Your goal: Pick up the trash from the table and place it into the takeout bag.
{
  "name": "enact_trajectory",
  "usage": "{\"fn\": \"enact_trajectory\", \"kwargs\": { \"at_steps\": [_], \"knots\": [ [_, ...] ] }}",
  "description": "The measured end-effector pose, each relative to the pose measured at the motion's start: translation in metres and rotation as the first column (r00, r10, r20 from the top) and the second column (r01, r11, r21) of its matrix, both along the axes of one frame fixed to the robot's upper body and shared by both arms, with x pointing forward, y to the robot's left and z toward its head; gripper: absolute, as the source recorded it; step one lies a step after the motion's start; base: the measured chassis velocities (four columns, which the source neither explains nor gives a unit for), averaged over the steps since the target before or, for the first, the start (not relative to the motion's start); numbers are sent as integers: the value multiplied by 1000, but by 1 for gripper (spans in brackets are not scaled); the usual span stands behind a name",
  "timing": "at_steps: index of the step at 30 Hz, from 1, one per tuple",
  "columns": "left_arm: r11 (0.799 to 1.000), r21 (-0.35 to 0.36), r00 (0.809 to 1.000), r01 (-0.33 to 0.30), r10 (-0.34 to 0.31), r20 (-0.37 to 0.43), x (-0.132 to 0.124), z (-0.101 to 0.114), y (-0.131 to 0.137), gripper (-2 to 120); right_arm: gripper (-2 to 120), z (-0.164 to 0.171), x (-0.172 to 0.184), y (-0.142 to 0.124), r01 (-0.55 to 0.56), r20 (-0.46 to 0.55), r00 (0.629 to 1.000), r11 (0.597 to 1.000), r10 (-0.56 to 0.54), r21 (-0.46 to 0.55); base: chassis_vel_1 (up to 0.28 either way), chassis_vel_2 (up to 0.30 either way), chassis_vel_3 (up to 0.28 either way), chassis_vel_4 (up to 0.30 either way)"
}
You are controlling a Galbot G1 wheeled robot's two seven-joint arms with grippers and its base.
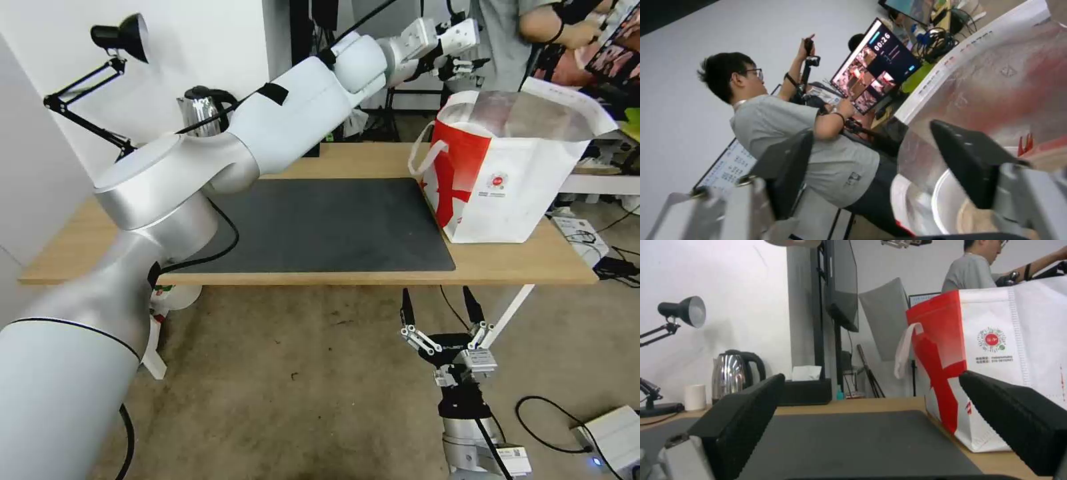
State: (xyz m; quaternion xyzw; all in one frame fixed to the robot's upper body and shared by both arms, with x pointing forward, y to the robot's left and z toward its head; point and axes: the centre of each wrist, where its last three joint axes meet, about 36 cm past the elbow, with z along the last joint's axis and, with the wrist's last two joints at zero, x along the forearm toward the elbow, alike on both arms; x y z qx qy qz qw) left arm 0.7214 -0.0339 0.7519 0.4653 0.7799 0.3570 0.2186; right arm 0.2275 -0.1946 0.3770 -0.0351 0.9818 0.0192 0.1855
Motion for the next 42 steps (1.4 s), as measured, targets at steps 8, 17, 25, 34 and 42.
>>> {"fn": "enact_trajectory", "kwargs": {
  "at_steps": [8,17,25,34,42],
  "knots": [
    [1000,-27,1000,11,-11,-6,-1,3,0,99,100,0,0,0,0,0,1000,1000,0,0,0,0,0,0],
    [989,-149,1000,-4,6,18,5,38,28,100,100,0,0,0,0,0,1000,1000,0,0,0,0,0,0],
    [982,-190,1000,-6,3,-19,5,49,53,100,100,0,0,0,0,0,1000,1000,0,0,0,0,0,0],
    [985,-173,989,3,-29,-147,9,12,78,100,100,0,0,0,0,0,1000,1000,0,0,0,0,0,0],
    [978,-210,953,7,-70,-294,9,-35,93,100,100,0,0,0,0,0,1000,1000,0,0,0,0,0,0]
  ]
}}
